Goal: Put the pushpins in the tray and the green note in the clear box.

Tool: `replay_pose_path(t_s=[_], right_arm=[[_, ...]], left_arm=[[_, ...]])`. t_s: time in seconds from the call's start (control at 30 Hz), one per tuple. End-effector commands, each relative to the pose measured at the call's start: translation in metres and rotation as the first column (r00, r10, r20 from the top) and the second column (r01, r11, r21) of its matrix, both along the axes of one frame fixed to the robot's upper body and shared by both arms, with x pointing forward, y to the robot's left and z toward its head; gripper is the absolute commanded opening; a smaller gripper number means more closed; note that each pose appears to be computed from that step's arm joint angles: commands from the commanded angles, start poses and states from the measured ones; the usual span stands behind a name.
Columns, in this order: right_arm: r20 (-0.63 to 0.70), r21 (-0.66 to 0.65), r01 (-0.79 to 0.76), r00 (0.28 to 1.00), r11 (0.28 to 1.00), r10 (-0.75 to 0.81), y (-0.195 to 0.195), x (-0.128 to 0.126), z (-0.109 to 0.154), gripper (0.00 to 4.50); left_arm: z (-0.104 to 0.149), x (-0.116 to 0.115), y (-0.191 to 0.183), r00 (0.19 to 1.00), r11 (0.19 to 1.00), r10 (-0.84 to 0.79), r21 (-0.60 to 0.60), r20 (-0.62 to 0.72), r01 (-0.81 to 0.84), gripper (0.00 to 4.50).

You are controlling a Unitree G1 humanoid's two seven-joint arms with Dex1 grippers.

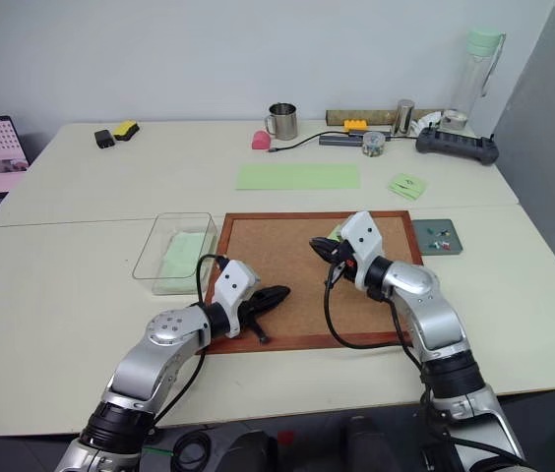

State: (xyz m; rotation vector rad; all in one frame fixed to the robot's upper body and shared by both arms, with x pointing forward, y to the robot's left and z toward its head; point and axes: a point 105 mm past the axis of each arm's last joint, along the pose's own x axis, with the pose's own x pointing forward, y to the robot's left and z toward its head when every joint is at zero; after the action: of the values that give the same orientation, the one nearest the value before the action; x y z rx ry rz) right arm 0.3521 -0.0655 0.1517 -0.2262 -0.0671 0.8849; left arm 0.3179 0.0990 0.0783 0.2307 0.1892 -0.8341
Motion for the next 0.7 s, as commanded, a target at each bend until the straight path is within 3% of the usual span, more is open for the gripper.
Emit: replay_pose_path(t_s=[0.03,0.23,0.37,0.7], right_arm=[[0.087,0.044,0.039,0.995,0.998,-0.042,-0.011,0.002,0.028,0.05],[0.165,0.115,0.113,0.978,0.987,-0.131,-0.022,0.010,0.054,0.05],[0.216,0.185,0.161,0.956,0.969,-0.200,-0.027,0.015,0.071,0.00],[0.270,0.322,0.189,0.921,0.927,-0.282,-0.026,0.015,0.098,0.00]], left_arm=[[-0.003,0.004,0.005,0.999,0.999,0.040,-0.011,-0.023,-0.040,0.00],[0.038,0.008,-0.014,0.999,0.979,-0.013,-0.204,0.034,0.019,0.00],[0.063,0.005,-0.026,0.995,0.947,-0.069,-0.310,0.069,0.087,0.60],[0.103,0.007,-0.048,0.981,0.897,-0.094,-0.413,0.171,0.158,2.64]])
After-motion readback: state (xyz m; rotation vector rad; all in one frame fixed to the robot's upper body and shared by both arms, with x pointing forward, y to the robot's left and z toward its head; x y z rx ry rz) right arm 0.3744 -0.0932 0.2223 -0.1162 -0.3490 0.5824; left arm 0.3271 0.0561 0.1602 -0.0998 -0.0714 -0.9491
